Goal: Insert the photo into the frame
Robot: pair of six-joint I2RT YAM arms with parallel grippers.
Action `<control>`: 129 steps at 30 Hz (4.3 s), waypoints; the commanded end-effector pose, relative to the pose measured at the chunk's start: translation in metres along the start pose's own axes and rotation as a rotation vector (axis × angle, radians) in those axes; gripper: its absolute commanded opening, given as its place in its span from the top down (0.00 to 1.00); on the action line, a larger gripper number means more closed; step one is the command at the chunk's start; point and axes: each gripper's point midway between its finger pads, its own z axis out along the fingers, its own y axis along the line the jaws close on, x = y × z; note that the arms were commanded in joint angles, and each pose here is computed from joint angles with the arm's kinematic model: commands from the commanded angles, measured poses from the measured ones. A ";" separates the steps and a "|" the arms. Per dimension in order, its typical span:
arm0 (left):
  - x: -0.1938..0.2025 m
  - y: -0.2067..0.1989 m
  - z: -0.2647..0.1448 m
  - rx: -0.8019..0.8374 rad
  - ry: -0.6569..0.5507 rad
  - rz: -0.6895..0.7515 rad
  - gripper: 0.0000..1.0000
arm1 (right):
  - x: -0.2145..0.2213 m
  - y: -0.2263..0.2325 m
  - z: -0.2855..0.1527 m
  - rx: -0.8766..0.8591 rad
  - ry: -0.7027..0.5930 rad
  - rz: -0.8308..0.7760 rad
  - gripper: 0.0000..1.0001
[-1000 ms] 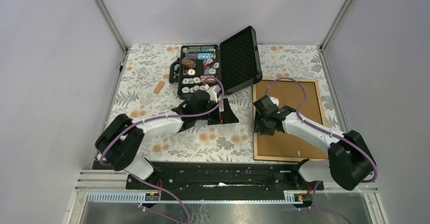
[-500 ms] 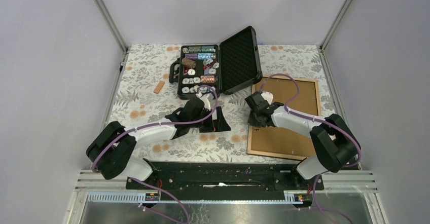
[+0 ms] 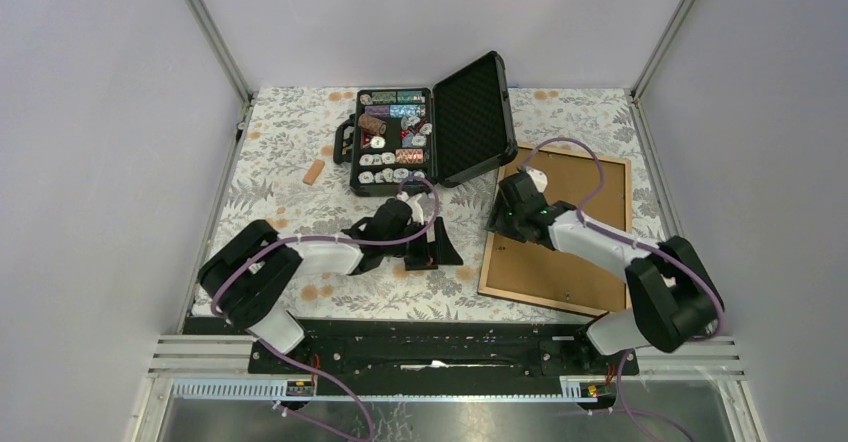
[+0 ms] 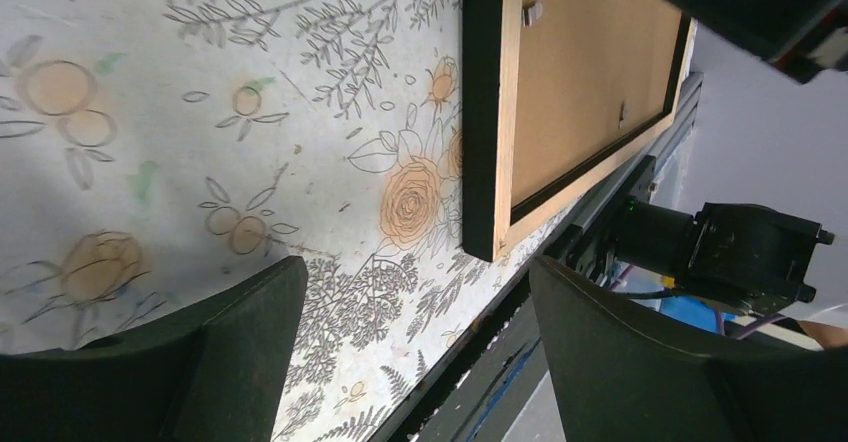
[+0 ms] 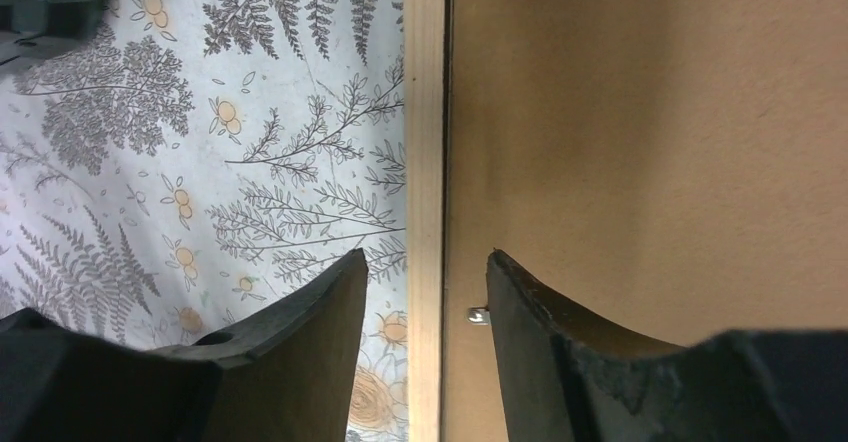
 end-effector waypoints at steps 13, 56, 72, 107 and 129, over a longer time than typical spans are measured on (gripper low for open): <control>0.024 -0.040 0.040 0.196 0.109 -0.083 0.34 | 0.024 -0.013 -0.001 -0.220 0.151 -0.146 0.64; 0.044 -0.017 0.073 0.082 0.179 -0.083 0.56 | 0.020 -0.015 -0.014 -0.174 0.168 -0.129 0.57; 0.047 0.006 0.082 -0.011 0.173 -0.109 0.76 | 0.055 -0.018 -0.012 -0.230 0.276 -0.073 0.61; 0.048 0.000 0.077 0.035 0.185 -0.091 0.77 | 0.028 0.007 -0.015 -0.299 0.138 0.163 0.59; -0.070 -0.033 -0.056 -0.010 -0.205 0.176 0.30 | 0.114 -0.030 -0.076 0.061 0.490 -0.478 0.20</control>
